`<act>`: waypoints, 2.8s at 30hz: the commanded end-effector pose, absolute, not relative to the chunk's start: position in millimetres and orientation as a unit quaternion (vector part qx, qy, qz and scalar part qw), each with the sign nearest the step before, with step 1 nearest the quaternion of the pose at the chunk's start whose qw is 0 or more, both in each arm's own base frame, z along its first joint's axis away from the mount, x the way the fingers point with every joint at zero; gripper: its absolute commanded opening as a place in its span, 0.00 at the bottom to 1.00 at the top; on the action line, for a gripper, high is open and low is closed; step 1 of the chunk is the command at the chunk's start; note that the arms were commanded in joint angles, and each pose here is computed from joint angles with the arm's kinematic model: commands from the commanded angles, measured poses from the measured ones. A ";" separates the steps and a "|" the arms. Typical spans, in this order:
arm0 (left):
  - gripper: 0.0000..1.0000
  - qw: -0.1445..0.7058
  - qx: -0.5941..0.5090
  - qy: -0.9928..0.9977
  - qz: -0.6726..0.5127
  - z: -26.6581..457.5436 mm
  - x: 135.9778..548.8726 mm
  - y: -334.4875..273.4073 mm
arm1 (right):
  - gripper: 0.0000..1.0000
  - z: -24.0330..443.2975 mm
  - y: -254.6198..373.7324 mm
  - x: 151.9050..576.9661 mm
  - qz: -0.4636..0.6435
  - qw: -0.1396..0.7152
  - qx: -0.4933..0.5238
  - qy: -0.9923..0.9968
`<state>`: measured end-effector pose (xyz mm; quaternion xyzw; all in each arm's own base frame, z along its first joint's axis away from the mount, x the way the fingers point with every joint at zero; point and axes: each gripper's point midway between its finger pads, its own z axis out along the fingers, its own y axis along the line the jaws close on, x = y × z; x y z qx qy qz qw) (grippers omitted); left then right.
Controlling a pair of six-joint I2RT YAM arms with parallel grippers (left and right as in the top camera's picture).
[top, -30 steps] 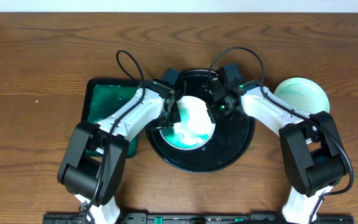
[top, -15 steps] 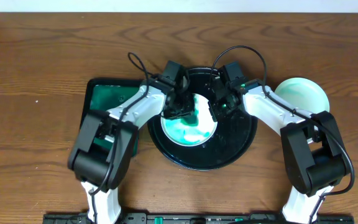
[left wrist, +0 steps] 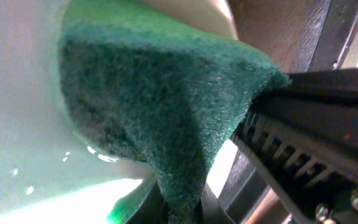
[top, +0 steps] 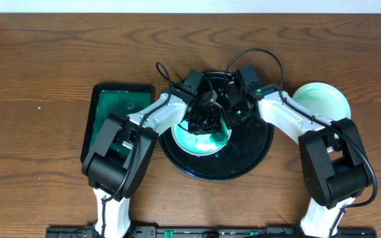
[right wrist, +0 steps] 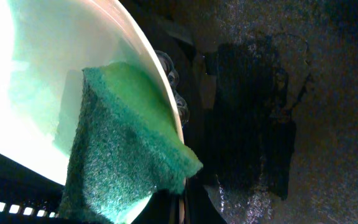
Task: Clean dirty plates on tray and stack at the side
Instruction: 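Scrub the white plate with the sponge in the left gripper, then return the sponge to the basin with the left gripper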
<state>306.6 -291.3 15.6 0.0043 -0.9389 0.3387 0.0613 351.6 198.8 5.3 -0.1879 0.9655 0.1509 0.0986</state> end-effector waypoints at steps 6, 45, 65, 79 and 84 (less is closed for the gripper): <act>0.07 0.110 0.065 -0.979 0.159 -21.5 272.2 -221.9 | 0.01 0.0 198.3 348.2 0.142 0.092 -0.197 0.966; 0.07 0.106 0.019 -0.947 0.301 14.0 281.0 -260.2 | 0.01 0.1 198.4 348.3 0.142 0.092 -0.197 0.966; 0.07 -0.200 0.132 -0.969 0.059 160.8 312.5 -96.5 | 0.01 0.0 198.3 347.9 0.142 0.091 -0.197 0.966; 0.07 -0.104 0.338 -0.930 -0.102 74.9 277.8 65.7 | 0.01 0.0 198.4 348.1 0.142 0.092 -0.197 0.966; 0.11 -0.086 0.331 -0.939 -0.046 52.6 292.6 55.7 | 0.06 0.1 199.2 347.7 0.142 0.092 -0.198 0.965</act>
